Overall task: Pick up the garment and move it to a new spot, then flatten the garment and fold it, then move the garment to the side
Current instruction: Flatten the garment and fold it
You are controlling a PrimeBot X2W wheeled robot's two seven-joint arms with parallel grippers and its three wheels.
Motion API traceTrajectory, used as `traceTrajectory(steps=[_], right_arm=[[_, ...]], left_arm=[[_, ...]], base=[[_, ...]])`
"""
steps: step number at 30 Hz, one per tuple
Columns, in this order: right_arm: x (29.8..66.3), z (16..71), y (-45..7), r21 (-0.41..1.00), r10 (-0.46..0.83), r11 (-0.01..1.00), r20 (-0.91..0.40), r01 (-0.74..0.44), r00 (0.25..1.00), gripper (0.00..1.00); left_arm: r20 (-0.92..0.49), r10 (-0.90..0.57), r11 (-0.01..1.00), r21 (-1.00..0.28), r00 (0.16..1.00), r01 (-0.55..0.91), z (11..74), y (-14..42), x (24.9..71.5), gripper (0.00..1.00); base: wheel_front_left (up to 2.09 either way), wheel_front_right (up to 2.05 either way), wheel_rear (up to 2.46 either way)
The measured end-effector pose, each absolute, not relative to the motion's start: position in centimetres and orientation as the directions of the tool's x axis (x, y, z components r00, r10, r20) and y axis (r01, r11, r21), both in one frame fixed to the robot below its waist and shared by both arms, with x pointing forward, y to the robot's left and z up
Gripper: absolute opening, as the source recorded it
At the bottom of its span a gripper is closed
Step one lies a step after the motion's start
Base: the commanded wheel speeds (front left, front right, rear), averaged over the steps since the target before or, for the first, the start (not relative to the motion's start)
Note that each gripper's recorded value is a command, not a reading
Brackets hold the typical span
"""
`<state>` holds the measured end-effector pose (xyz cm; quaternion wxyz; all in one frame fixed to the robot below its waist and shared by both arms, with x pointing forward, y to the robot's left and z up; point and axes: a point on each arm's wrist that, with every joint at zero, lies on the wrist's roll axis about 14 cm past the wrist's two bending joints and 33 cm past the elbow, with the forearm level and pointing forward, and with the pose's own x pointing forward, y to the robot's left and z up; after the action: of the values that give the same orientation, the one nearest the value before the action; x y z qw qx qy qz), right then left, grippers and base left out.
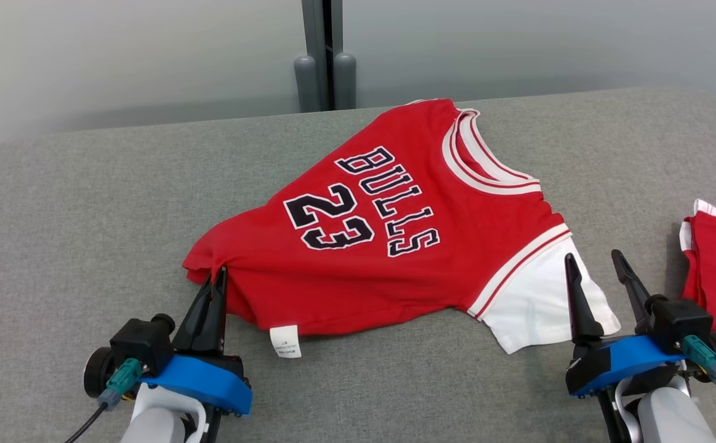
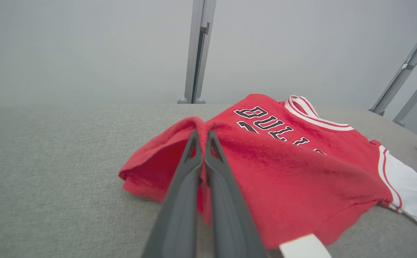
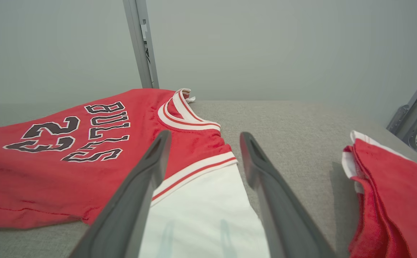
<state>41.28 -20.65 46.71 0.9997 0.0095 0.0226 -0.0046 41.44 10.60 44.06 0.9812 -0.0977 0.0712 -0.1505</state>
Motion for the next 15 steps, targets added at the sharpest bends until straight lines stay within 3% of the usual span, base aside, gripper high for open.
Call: traceTrajectory(steps=[8, 15], right_arm=[[41.7, 45.7, -19.5, 0.045, 0.022, 0.999, -0.071, -0.019, 0.997, 1.00], [41.3, 44.2, -20.6, 0.038, -0.006, 0.999, -0.117, 0.010, 0.993, 1.00]], left_arm=[[-0.125, -0.333, 0.939, -0.135, 0.935, 0.316, 43.6, 10.7, 40.8, 0.00], [-0.224, -0.356, 0.934, -0.107, 0.907, 0.341, 40.1, 10.4, 43.7, 0.00]], base=[[0.00, 0.00, 0.00], [0.00, 0.00, 0.00]])
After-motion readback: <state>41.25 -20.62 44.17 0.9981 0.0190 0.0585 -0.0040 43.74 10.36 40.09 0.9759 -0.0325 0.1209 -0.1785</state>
